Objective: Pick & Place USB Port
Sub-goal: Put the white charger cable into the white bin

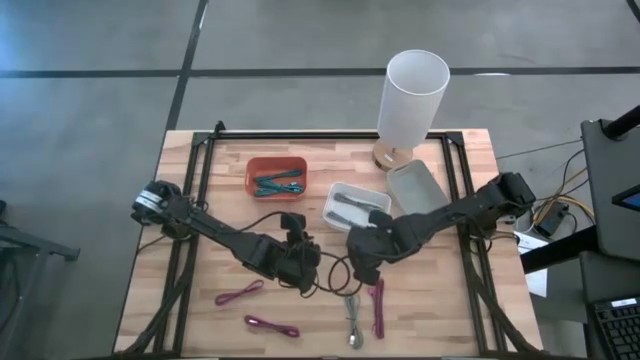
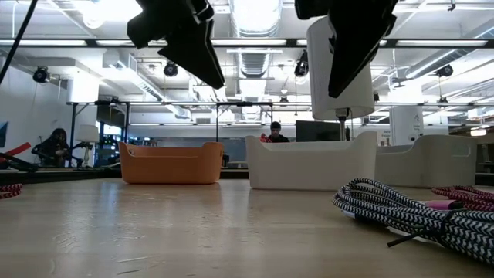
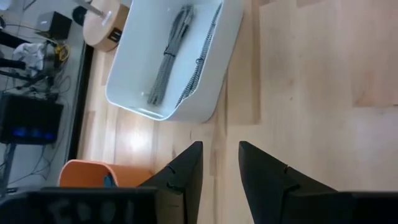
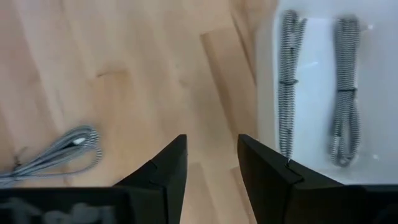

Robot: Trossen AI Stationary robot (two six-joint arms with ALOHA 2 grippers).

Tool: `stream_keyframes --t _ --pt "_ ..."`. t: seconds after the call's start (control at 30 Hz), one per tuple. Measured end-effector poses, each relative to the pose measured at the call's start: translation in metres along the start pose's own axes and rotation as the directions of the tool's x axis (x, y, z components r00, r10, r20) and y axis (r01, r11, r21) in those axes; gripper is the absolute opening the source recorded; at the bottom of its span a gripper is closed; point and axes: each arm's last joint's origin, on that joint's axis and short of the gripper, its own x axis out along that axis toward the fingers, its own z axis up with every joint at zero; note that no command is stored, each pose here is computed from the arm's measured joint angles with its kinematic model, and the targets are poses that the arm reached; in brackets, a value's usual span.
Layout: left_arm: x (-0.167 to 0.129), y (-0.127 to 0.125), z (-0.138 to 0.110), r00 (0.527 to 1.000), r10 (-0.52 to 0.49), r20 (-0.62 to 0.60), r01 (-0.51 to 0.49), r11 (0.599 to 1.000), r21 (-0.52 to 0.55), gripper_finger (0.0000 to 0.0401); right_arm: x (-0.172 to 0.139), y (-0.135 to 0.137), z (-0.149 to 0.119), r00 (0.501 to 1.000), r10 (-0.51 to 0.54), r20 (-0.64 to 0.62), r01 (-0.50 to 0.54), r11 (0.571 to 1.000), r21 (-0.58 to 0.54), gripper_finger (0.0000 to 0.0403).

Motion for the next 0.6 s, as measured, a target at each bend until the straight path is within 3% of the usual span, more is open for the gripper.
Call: stream_keyframes --t 0.2,0.47,0.6 --pt "0.0 0.0 0.0 1.0 -0.02 0.0 0.02 1.0 -0.003 0.0115 -0.001 0.009 -0.002 0.999 0.047 0.025 -0.047 0.999 0.005 0.0128" --pt "-0.003 -0.007 -0.001 0.984 -0.174 -0.024 0.175 0.984 0.026 0.0115 0.004 0.02 -0.017 0.998 0.066 0.013 -0.067 0.979 0.192 0.0128" --pt "-0.007 -0.012 -0.001 0.979 -0.203 -0.021 0.204 0.976 0.074 0.0115 0.012 0.032 -0.029 0.993 0.117 0.028 -0.12 0.952 0.282 0.0132"
